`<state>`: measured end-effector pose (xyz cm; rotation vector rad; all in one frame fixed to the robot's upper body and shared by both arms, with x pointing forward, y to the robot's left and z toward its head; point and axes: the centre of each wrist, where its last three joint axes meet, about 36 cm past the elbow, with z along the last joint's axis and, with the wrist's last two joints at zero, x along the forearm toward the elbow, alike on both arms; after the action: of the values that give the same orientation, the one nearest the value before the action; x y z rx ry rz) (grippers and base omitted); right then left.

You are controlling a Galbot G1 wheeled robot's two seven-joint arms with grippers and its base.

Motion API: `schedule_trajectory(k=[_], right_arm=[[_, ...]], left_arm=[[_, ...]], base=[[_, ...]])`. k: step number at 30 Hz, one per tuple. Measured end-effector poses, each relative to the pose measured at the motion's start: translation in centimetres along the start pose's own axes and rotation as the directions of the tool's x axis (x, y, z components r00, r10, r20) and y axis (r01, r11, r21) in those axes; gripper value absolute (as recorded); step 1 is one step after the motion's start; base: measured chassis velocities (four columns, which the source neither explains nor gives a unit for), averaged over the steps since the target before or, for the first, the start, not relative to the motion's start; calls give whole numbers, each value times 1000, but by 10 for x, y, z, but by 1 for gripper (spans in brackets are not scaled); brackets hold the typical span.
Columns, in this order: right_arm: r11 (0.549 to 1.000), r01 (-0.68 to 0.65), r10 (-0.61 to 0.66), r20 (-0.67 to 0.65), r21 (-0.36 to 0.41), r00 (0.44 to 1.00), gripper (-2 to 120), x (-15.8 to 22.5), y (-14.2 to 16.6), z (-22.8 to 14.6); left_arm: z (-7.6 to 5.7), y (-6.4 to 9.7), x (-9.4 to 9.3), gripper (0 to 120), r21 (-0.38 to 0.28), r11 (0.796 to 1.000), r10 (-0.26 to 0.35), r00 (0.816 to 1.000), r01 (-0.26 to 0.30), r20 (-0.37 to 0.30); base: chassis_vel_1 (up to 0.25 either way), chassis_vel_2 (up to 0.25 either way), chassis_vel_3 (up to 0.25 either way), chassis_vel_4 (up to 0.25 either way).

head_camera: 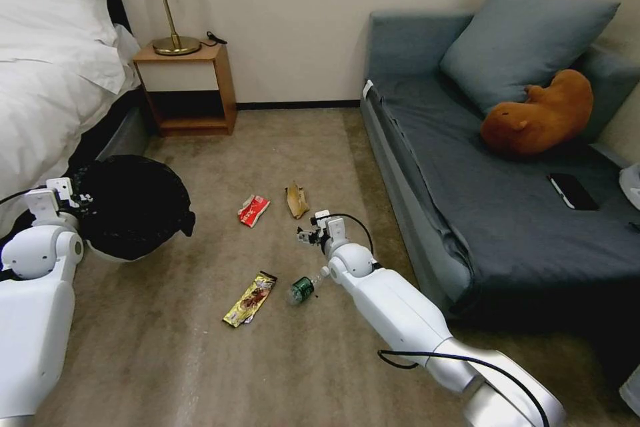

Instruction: Pick up the trash bin, then pick up the garbage on the floor and place it into the trash bin.

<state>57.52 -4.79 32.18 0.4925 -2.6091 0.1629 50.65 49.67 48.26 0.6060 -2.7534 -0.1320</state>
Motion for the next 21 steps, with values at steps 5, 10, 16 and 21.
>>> schedule_trajectory(k=[5,10,16,21], right_arm=[[999,32,-31,-6,26,999,100,2,17,6],[998,52,-51,-13,47,999,100,5,27,11],[996,65,-65,-15,60,998,100,5,33,12],[992,82,-81,-21,92,997,100,5,31,13]], left_arm=[[3,3,2,3,2,1000,-4,1000,4,0],[5,3,3,3,5,1000,-3,1000,3,0],[5,3,3,3,9,1000,-2,1000,2,0],[6,0,2,3,18,1000,-1,1000,1,0]], base=[[-73,68,83,-70],[-78,68,75,-78],[-61,80,64,-76],[-77,71,87,-62]])
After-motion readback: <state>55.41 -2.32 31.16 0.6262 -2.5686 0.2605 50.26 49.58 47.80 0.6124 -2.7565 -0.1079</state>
